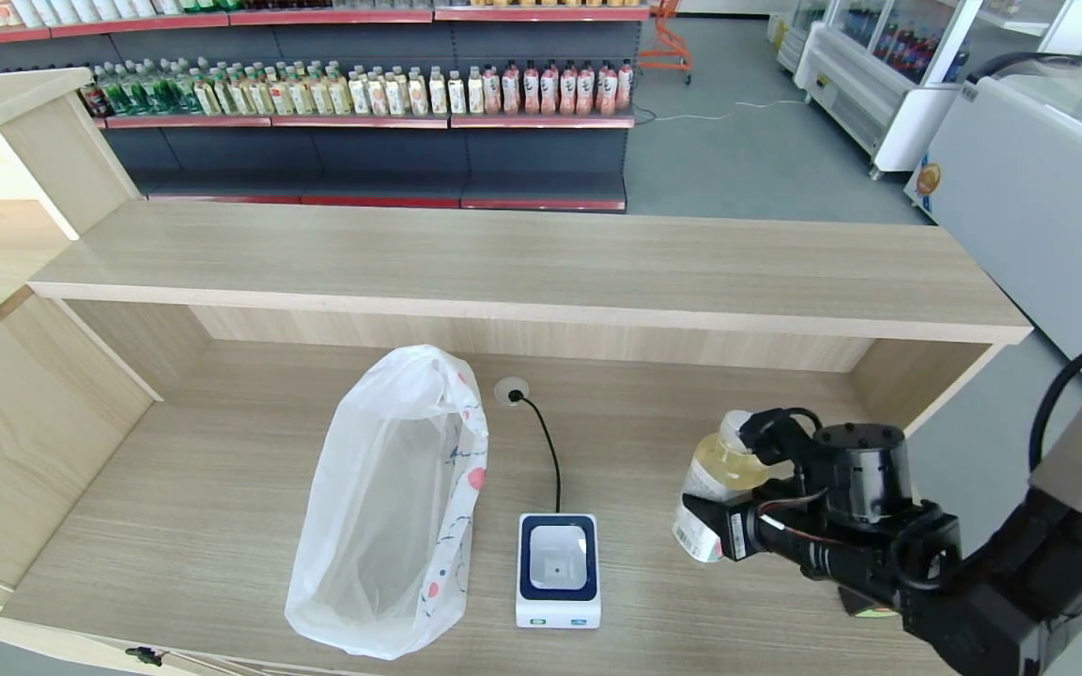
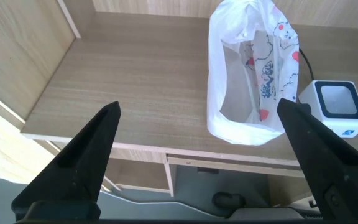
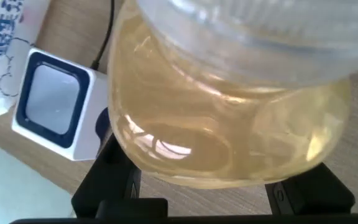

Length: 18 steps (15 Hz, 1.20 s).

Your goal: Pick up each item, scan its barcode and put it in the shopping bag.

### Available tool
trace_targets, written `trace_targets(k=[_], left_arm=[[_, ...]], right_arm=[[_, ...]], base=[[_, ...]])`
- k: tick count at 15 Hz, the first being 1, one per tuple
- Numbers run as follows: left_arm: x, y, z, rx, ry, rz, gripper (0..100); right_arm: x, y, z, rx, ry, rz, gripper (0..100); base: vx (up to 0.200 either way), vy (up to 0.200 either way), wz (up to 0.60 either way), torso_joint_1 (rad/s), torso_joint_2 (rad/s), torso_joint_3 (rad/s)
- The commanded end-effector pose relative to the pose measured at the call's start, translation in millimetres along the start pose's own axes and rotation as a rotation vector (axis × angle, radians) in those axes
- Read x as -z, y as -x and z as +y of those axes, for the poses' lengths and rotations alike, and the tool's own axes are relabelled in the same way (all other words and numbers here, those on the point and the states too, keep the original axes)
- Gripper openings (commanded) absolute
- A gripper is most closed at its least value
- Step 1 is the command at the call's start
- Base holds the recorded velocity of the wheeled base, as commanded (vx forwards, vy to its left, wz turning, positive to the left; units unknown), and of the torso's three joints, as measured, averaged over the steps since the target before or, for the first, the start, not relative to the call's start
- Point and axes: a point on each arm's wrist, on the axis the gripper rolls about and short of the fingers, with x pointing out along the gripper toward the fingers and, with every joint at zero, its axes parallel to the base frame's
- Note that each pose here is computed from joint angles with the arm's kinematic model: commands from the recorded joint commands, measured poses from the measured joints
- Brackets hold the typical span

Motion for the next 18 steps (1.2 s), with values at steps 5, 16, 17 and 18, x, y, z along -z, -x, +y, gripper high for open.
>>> trace_targets(k=[5, 16, 17, 18], left_arm=[[0.0, 0, 0.0, 0.0, 0.0, 0.0, 100], [0.0, 0, 0.0, 0.0, 0.0, 0.0, 100], [0.0, 0, 0.0, 0.0, 0.0, 0.0, 100], [0.0, 0, 0.0, 0.0, 0.0, 0.0, 100]], right_arm=[[-68, 130, -4, -0.49, -0.047, -0.088, 0], [-62, 125, 14, -0.925, -0.055, -0.001, 0], [-61, 125, 15, -0.931, -0.056, 0.004, 0], [-61, 125, 17, -0.936, -0.057, 0.009, 0]], base=[[0.0, 0.0, 0.0, 0.0, 0.0, 0.0], [0.0, 0.0, 0.0, 0.0, 0.0, 0.0], [0.0, 0.0, 0.0, 0.0, 0.0, 0.0], [0.0, 0.0, 0.0, 0.0, 0.0, 0.0]])
